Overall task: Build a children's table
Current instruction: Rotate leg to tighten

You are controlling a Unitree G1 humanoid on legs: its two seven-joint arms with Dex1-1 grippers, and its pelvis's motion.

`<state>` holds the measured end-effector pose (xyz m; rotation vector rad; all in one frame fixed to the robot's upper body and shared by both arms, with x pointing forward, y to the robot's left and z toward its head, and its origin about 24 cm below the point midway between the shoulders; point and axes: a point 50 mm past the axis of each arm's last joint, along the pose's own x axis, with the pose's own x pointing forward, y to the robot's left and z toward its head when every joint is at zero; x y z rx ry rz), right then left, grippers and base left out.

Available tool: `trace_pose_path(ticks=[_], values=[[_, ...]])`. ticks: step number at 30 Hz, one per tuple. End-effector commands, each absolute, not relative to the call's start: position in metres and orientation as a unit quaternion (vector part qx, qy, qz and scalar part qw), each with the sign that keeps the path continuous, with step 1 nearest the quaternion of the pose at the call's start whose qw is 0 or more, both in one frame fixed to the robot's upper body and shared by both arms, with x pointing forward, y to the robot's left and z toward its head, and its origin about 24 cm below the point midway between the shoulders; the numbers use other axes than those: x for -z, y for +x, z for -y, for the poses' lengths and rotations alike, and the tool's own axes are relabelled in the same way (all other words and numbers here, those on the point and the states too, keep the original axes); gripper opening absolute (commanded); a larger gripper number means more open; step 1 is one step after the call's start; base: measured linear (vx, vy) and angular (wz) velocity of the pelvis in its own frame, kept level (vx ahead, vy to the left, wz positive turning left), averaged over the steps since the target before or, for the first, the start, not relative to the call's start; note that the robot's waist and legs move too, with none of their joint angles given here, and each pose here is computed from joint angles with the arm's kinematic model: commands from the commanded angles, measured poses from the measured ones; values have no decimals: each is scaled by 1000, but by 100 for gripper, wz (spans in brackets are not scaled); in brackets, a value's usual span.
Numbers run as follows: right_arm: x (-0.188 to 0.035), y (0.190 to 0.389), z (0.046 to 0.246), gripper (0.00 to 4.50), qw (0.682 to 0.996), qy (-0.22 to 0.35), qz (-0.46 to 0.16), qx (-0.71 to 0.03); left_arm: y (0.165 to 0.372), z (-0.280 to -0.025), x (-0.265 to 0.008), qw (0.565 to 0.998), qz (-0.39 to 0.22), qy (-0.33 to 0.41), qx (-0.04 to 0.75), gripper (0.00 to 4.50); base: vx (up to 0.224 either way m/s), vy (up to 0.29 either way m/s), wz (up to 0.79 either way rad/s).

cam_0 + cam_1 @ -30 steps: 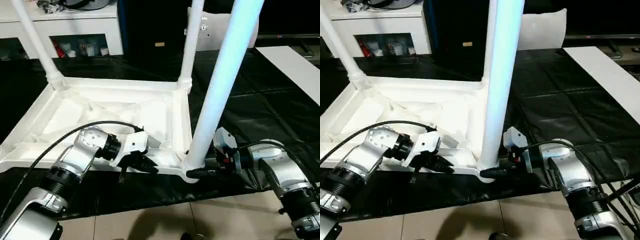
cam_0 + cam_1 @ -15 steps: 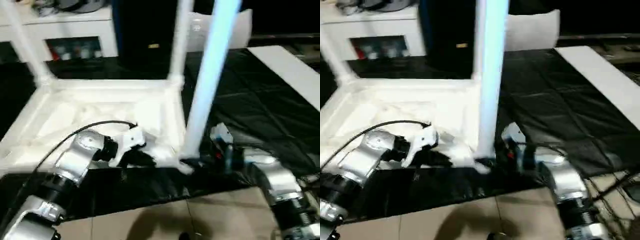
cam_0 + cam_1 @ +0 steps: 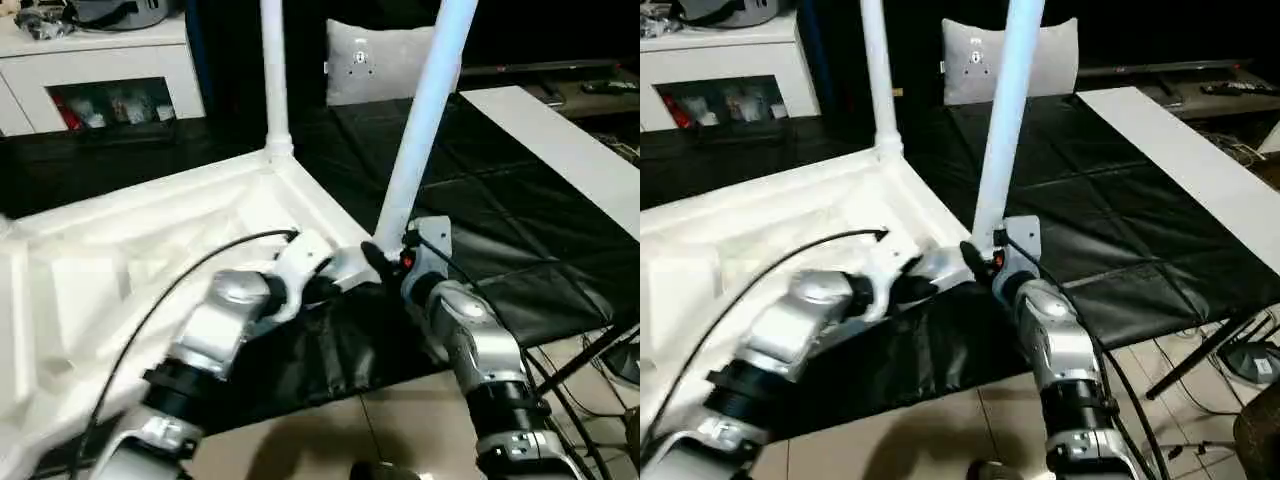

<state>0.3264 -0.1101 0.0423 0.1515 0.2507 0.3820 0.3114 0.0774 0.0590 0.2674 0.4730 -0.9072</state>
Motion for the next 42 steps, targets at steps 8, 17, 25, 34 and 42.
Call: trace_pose_path(ticks=[8, 17, 25, 34, 42], values=[[-42, 321, 89, 423, 953, 76, -110, -272, 316, -67, -79, 853, -159, 162, 470, 0, 0, 0, 0], [-59, 302, 156, 446, 917, -13, -68, -394, 312, -104, -71, 780, -172, 204, 566, 0, 0, 0, 0], [-67, 290, 178, 446, 848, -105, -93, -511, 302, -124, -69, 697, -191, 233, 651, 0, 0, 0, 0], [-66, 282, 171, 409, 768, -106, -136, -617, 297, -132, -69, 628, -208, 241, 710, 0, 0, 0, 0], [-61, 280, 167, 340, 730, -111, -160, -656, 295, -133, -70, 588, -214, 252, 738, 0, 0, 0, 0]])
